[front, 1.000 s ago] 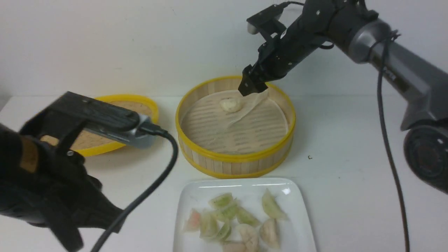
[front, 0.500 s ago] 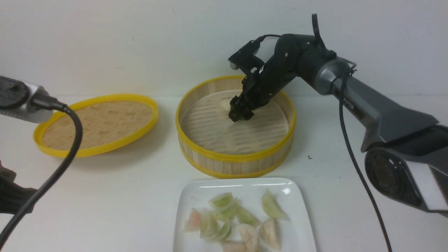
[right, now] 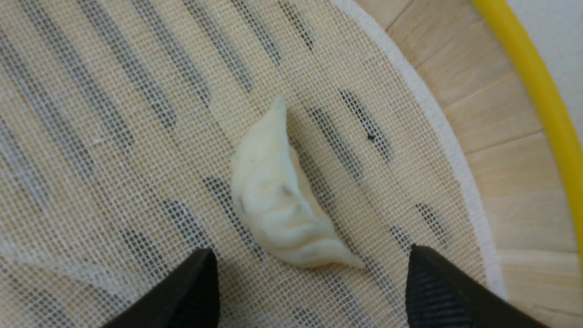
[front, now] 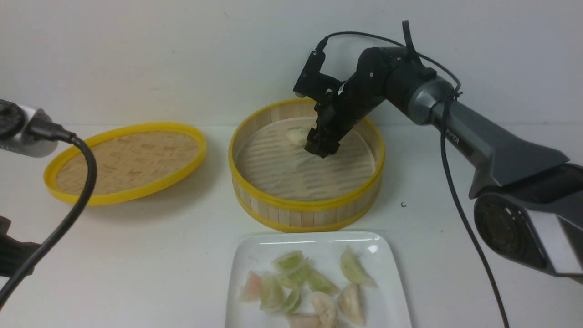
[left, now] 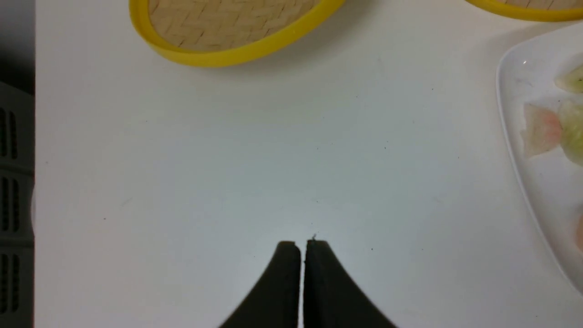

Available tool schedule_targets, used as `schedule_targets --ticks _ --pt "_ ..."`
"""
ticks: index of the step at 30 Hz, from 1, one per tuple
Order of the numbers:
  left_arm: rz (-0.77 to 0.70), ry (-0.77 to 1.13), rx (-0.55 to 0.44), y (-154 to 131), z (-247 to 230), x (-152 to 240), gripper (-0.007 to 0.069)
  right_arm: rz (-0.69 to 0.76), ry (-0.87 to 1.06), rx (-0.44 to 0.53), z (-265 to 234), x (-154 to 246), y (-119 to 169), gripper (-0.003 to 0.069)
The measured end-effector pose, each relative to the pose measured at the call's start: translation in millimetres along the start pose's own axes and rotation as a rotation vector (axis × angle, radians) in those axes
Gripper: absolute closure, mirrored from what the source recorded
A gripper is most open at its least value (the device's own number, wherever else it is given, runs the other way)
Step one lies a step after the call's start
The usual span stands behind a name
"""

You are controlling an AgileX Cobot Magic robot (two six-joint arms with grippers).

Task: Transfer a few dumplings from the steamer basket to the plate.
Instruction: Use the left arm to grab a dumpling from the steamer

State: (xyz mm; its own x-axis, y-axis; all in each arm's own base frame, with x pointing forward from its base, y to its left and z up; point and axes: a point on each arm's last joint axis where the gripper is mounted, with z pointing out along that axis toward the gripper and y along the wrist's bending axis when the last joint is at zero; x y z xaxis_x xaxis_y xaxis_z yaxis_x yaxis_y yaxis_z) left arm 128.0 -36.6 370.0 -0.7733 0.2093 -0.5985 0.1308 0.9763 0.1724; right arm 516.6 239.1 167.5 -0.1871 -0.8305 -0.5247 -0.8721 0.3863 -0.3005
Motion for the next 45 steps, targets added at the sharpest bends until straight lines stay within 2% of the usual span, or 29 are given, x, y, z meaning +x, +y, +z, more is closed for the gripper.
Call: schedule_targets --ticks 4,7,10,11,13,14,15,21,25,28,30,32,33,35,36,37,40,41,42,45 --pt "0.002 -0.002 -0.004 0.4 0.0 -0.1 0.0631 -0.015 -0.006 -0.001 -0.1 -0.2 -0.3 0.0171" --pt "0.004 -0.004 -0.010 0.9 0.0 -0.3 0.0631 0.001 -0.017 -0.013 2.5 1.7 -0.1 0.0237" --pt "0.007 -0.007 -0.018 1.6 0.0 -0.6 0.0631 0.003 -0.019 -0.019 3.2 1.7 0.4 0.0354" --pt "0.008 -0.008 -0.021 1.9 0.0 -0.7 0.0631 0.002 -0.019 -0.018 3.2 1.8 0.4 0.0453" --pt "0.009 -0.009 -0.024 2.2 0.0 -0.8 0.0631 0.006 -0.012 -0.024 3.1 2.6 0.6 0.0578" --pt "0.009 -0.009 -0.024 2.2 0.0 -0.8 0.0631 0.006 -0.011 -0.026 3.1 2.7 0.8 0.0578" --pt "0.009 -0.009 -0.024 2.2 0.0 -0.8 0.0631 0.013 0.005 -0.051 0.2 2.9 2.6 0.0638" --pt "0.017 -0.009 -0.025 2.3 0.0 -0.8 0.0631 0.057 0.004 -0.103 -42.7 -16.0 0.8 0.0671" --pt "0.017 -0.009 -0.025 2.3 0.0 -0.8 0.0631 0.110 -0.037 -0.085 -68.6 -29.7 -3.6 0.0671" --pt "0.017 -0.009 -0.025 2.3 0.0 -0.8 0.0631 0.141 -0.051 -0.084 -68.3 -31.4 -3.5 0.0668" --pt "0.017 -0.009 -0.025 2.3 0.0 -0.8 0.0631 0.159 -0.065 -0.074 -55.5 -29.0 -3.2 0.0637" --pt "0.017 -0.009 -0.025 2.3 0.0 -0.8 0.0631 0.168 -0.070 -0.064 -43.7 -25.2 -3.2 0.0589" --pt "0.017 -0.009 -0.025 2.3 0.0 -0.8 0.0631 0.172 -0.067 -0.065 -35.9 -22.0 -2.2 0.0538" --pt "0.017 -0.009 -0.025 2.3 0.0 -0.8 0.0631 0.169 -0.062 -0.071 -30.7 -19.5 -1.1 0.0505" --pt "0.017 -0.009 -0.026 2.4 0.0 -0.9 0.0631 0.159 -0.052 -0.080 -23.6 -15.8 0.7 0.0433" --pt "0.018 -0.008 -0.026 2.3 0.2 -0.7 0.0631 0.156 -0.051 -0.083 -22.1 -15.1 1.1 0.0415" --pt "0.026 -0.003 -0.041 2.9 2.4 0.6 0.0631 0.114 -0.055 -0.101 -10.1 -10.3 4.5 0.0265" --pt "0.027 -0.003 -0.043 3.1 2.6 0.7 0.0631 0.110 -0.054 -0.100 -9.6 -10.0 4.6 0.0259" --pt "0.034 0.001 -0.055 3.6 4.5 1.7 0.0631 0.080 -0.052 -0.107 -4.2 -7.4 6.1 0.0212" --pt "0.042 0.008 -0.068 3.9 7.1 3.3 0.0631 0.050 -0.044 -0.121 5.4 -2.2 9.1 0.0187"
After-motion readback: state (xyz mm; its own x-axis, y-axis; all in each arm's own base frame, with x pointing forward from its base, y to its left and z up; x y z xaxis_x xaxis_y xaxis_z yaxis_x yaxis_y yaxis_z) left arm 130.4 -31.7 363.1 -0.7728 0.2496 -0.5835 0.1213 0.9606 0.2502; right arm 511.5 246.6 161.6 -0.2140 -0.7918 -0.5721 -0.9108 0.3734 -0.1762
